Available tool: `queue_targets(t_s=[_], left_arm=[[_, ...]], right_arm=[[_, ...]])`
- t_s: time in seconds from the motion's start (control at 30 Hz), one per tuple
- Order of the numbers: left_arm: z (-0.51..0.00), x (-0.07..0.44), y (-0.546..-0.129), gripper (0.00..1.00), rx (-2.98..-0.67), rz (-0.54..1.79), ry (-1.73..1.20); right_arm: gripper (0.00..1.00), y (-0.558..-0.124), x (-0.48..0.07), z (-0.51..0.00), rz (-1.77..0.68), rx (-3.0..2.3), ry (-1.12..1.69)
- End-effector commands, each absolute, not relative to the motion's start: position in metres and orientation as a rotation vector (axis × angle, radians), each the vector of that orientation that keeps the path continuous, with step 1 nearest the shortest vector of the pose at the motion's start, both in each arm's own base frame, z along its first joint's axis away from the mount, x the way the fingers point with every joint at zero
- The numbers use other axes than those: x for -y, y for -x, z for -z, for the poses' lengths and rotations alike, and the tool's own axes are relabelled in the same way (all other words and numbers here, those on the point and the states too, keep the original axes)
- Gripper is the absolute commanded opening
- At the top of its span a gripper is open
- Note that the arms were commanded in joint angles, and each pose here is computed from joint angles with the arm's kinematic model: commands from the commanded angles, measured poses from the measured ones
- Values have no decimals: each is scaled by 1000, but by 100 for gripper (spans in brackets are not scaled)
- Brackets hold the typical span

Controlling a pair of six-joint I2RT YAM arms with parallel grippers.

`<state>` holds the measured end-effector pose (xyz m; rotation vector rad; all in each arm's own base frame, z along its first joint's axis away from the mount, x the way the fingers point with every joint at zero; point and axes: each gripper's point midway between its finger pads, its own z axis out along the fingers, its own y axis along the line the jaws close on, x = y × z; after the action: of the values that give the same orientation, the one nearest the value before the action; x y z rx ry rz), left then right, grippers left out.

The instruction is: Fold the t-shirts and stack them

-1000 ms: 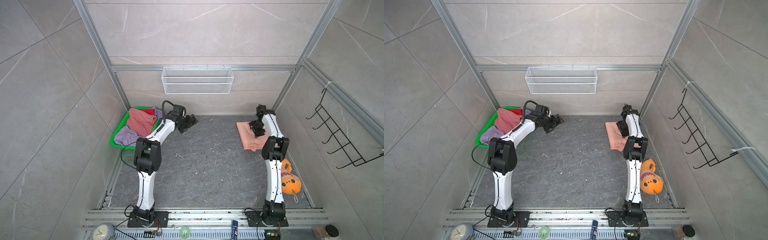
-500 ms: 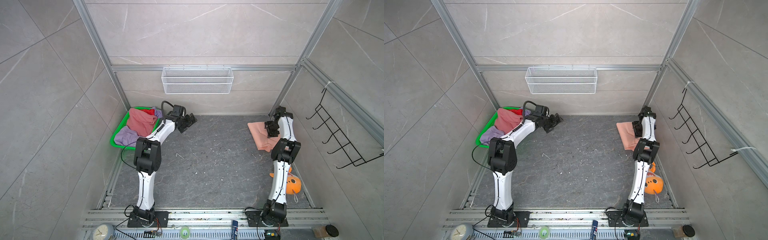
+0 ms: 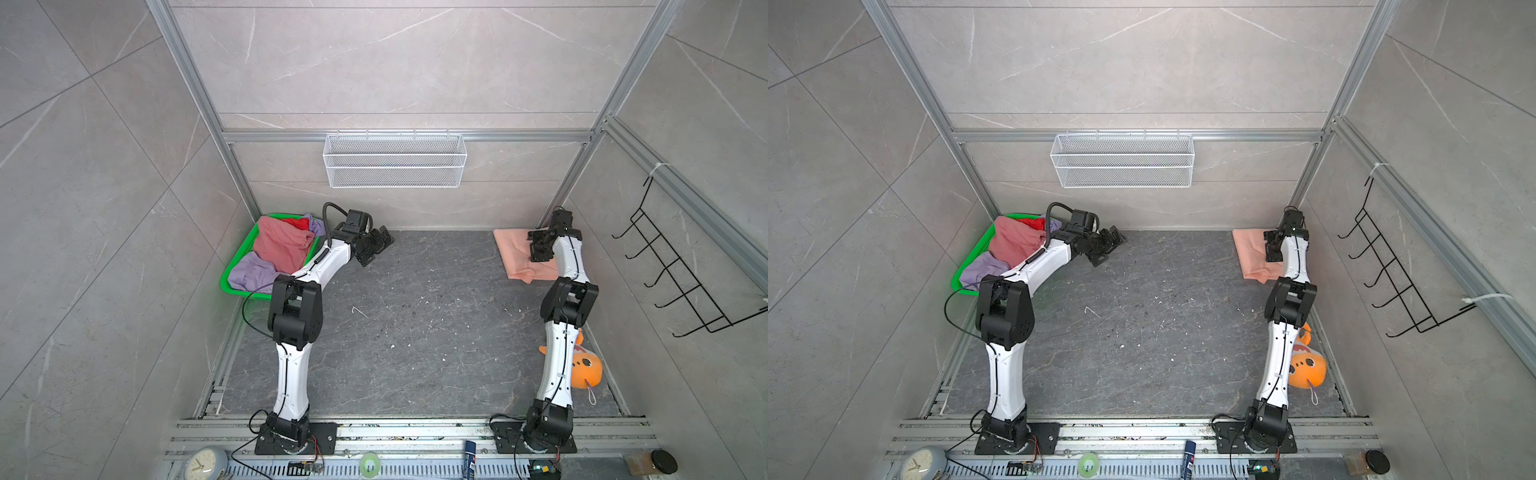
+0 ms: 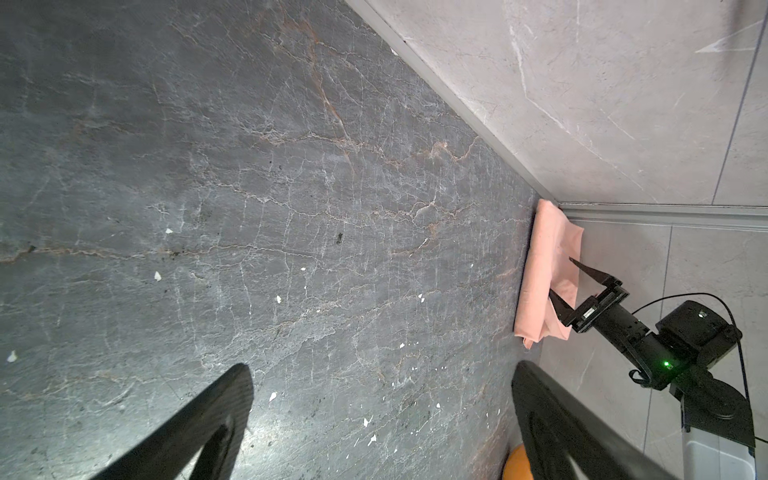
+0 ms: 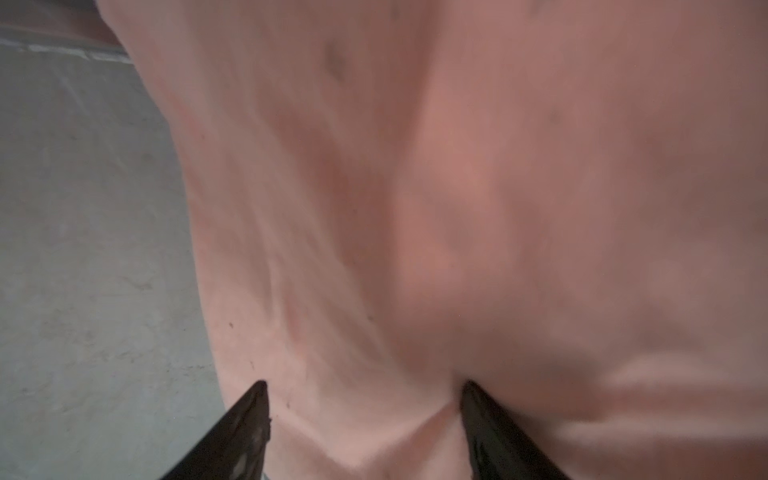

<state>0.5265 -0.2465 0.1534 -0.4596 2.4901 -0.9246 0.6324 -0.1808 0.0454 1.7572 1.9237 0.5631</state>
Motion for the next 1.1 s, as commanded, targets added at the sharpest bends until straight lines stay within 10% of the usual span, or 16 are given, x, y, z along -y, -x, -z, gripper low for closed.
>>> queue_targets(t_s=[0.0,1.07], left_arm=[[-188,248,-530,100,-2413,945,449],[-194,256,-501,100,-2415,973,384]], right_arm=[[74,-627,153,31,-575,-2044,-1807],[74,-429,137,29,-328,-2301,-1994]])
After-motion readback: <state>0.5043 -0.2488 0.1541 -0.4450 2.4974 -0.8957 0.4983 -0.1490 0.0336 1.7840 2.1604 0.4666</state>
